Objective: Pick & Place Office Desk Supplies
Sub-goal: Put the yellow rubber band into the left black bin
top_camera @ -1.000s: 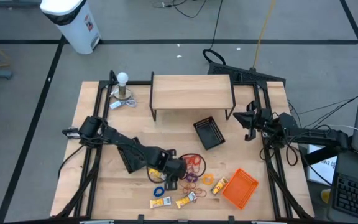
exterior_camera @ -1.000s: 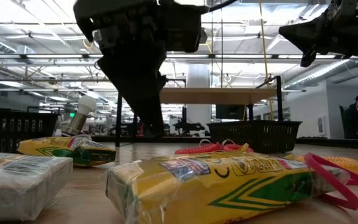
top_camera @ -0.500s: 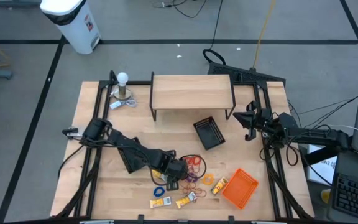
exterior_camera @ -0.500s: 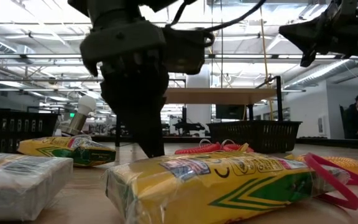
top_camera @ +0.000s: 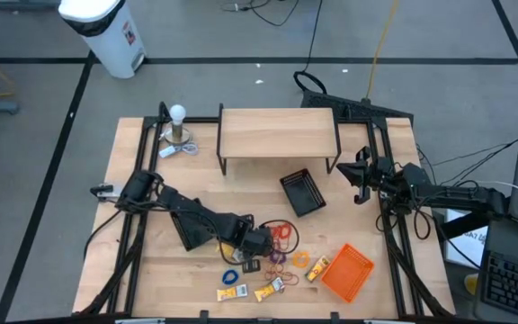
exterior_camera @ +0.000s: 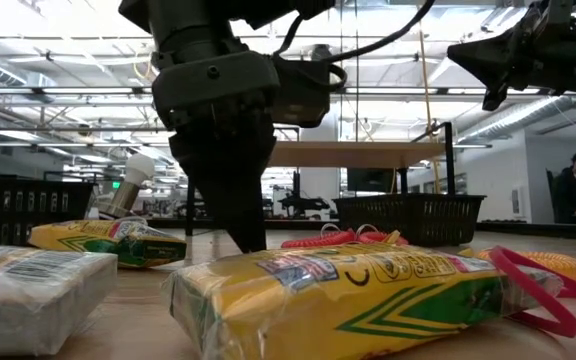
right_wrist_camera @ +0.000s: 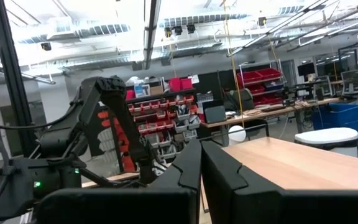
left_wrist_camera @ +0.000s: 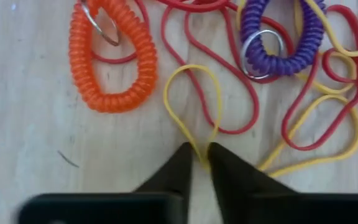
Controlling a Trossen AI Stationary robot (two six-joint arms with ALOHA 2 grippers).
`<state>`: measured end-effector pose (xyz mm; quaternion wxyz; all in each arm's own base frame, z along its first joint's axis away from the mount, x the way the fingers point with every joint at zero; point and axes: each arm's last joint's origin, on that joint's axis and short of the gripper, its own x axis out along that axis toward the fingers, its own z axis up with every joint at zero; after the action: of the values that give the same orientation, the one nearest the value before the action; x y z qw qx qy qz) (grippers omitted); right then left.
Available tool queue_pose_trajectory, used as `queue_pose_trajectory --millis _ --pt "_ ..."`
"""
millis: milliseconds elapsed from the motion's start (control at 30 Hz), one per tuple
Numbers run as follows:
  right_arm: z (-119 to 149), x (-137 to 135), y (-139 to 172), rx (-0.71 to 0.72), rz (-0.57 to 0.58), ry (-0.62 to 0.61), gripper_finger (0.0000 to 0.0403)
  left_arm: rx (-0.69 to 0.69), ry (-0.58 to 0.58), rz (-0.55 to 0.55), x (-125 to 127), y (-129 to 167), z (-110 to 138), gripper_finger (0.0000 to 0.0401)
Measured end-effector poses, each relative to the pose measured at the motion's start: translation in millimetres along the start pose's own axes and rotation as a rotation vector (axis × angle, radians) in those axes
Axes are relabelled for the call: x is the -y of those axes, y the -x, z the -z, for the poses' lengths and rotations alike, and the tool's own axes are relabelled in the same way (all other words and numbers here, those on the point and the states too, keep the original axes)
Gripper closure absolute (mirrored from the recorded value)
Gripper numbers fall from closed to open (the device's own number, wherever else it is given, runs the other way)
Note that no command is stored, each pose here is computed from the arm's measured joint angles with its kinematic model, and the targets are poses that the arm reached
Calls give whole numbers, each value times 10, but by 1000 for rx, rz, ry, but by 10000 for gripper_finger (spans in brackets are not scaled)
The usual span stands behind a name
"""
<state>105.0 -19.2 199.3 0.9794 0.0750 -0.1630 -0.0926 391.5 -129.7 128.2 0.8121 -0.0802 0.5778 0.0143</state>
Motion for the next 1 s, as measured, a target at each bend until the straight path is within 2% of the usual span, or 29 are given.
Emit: queue_pose_trajectory --millis 67,233,367,533,700,867,1000 --pt "0 0 0 0 0 0 399 -2 -23 9 -3 -4 -2 390" --pt "4 1 0 -4 1 0 399 12 -81 14 1 47 -17 391" --pt "14 3 0 -15 3 0 399 66 -103 -18 8 242 -37 397" --pt "13 3 0 -13 4 -29 399 225 -150 -25 28 810 -131 399" --pt "14 3 0 -14 6 -27 399 328 -190 -34 3 1380 -82 400" --pt "16 4 0 -16 6 -25 399 412 -220 -104 -37 1970 113 400" --pt "21 4 0 -21 7 -21 399 493 -192 -172 -112 2428 334 400"
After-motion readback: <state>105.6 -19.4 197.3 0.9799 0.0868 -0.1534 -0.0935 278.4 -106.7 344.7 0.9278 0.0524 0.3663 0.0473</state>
